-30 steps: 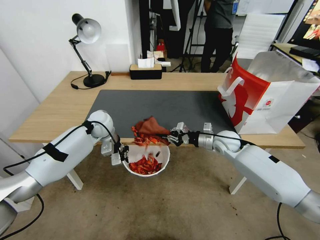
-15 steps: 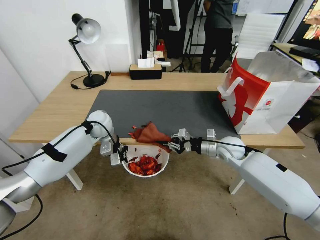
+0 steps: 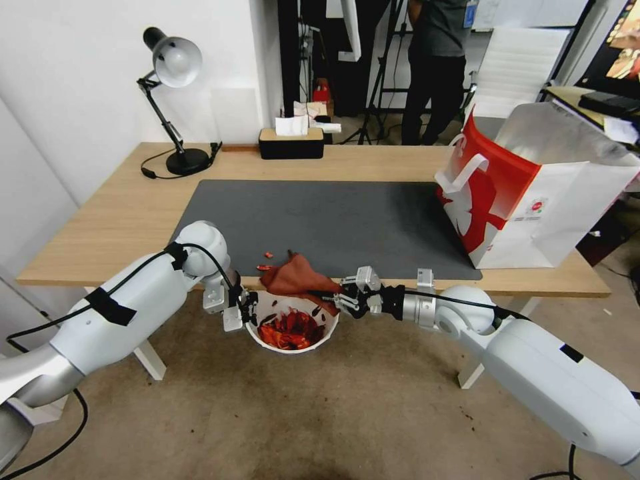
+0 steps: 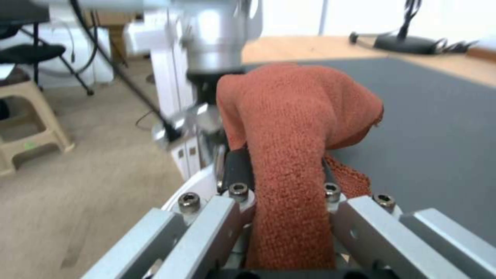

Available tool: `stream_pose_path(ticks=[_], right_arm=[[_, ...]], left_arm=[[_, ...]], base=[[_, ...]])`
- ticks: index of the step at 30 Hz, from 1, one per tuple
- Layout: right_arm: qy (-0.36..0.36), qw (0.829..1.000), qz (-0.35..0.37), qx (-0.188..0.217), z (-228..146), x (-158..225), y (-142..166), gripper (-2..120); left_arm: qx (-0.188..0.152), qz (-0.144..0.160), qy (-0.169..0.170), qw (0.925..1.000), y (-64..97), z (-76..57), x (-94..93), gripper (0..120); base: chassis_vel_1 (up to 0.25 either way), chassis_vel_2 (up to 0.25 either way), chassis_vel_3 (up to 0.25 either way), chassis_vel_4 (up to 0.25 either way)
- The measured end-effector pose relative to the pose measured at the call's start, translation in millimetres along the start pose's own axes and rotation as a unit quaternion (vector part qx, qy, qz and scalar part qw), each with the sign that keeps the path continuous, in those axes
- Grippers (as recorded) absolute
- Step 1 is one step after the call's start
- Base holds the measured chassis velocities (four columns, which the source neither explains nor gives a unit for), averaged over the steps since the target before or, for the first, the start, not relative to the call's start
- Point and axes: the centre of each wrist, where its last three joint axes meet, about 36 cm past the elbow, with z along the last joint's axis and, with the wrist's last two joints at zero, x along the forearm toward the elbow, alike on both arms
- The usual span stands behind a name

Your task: Sweep shrimp from table into container with towel, then put container into takeout bag.

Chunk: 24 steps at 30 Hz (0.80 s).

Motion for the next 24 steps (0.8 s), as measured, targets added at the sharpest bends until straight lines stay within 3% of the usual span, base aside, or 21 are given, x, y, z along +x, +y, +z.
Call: stream_pose_path(ticks=[11,24], right_arm=[[-0.08,0.993,0.079,-0.034,-37.7,-9.6,-35.5,5],[-0.04,0.985,0.162,-0.042,-1.1,-37.6,-93.2,5]], left_arm=[[0.005,0.002,0.0,1.0,-6.6,-2.5,0.1,0],[0.021,0.003,-0.003,0.9998,-22.4,-5.1,-2.9,0]], base=[[0.0,0.0,0.0,0.0],[0.0,0.0,0.0,0.0]])
